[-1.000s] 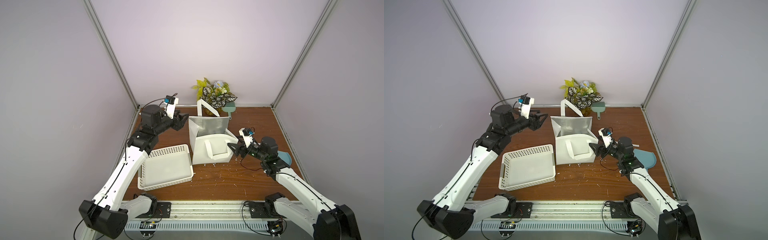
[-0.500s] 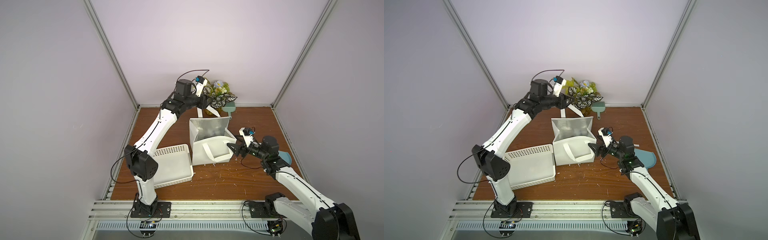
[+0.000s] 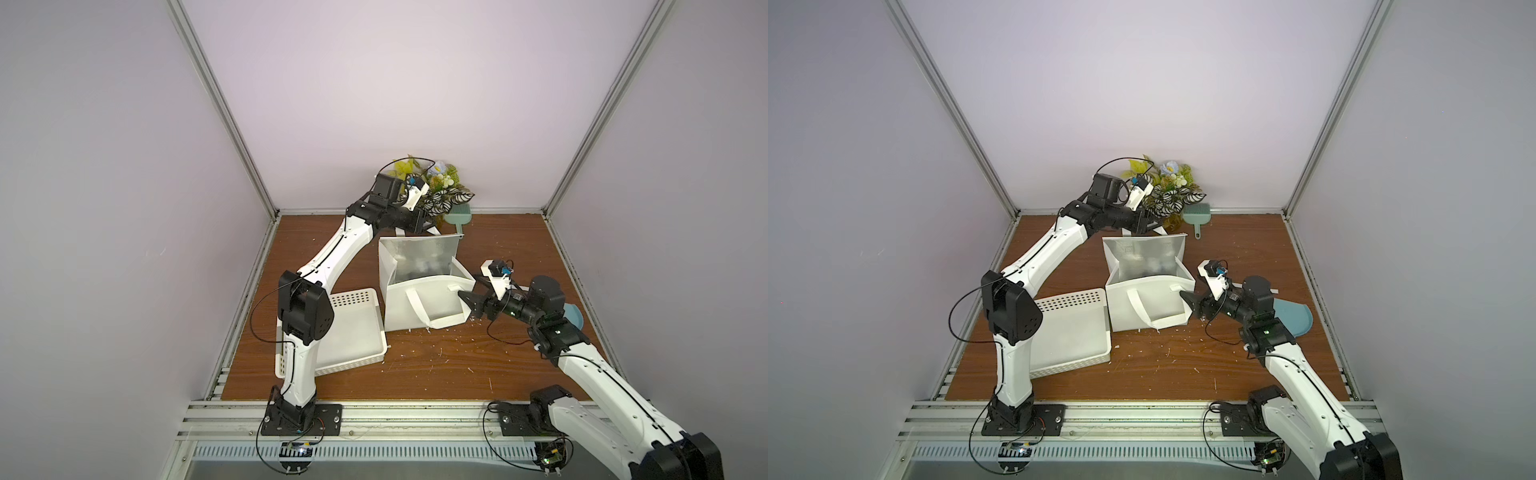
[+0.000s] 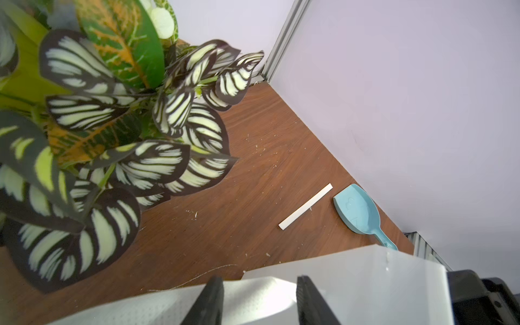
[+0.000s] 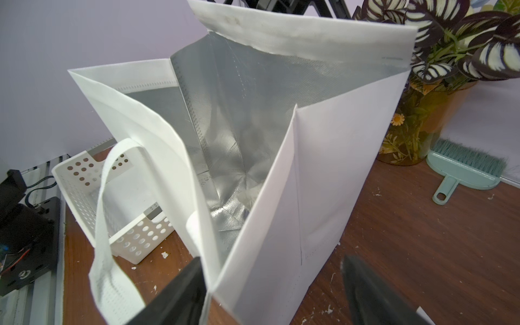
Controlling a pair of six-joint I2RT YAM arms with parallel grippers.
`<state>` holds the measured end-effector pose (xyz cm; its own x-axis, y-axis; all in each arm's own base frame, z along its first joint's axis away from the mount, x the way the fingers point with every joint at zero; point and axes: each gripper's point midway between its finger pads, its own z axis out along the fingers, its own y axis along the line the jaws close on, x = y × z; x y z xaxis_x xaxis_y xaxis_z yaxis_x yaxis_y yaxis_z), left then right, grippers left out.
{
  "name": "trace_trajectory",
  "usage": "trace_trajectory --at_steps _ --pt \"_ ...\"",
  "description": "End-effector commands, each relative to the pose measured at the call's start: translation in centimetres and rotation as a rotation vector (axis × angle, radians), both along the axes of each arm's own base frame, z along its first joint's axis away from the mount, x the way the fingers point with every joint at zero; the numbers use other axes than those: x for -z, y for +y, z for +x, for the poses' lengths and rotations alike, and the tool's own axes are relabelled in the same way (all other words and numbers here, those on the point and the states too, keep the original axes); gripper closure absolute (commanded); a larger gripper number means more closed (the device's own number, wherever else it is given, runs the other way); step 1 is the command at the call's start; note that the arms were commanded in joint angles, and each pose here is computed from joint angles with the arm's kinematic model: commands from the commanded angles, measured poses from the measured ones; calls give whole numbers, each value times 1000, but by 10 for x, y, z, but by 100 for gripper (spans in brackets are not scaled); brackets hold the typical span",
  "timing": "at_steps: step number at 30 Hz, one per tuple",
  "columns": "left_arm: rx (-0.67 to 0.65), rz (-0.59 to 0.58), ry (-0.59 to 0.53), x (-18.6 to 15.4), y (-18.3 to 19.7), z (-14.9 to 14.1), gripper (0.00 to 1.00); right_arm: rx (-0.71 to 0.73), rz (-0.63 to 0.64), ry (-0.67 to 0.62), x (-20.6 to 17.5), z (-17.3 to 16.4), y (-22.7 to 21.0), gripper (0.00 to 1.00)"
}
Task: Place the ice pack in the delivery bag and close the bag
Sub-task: Close the delivery bag at the center of the board.
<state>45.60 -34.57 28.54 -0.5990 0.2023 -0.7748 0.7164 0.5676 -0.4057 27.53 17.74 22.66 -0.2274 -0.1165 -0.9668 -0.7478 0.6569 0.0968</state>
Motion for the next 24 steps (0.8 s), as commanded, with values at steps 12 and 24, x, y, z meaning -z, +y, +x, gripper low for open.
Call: trace_trajectory --at_steps 12,24 --pt "81 -20 68 23 -29 -9 61 -90 53 -42 -56 -17 3 5" --pt "112 -36 77 22 -33 -13 63 -22 31 -21 -29 5 -5 14"
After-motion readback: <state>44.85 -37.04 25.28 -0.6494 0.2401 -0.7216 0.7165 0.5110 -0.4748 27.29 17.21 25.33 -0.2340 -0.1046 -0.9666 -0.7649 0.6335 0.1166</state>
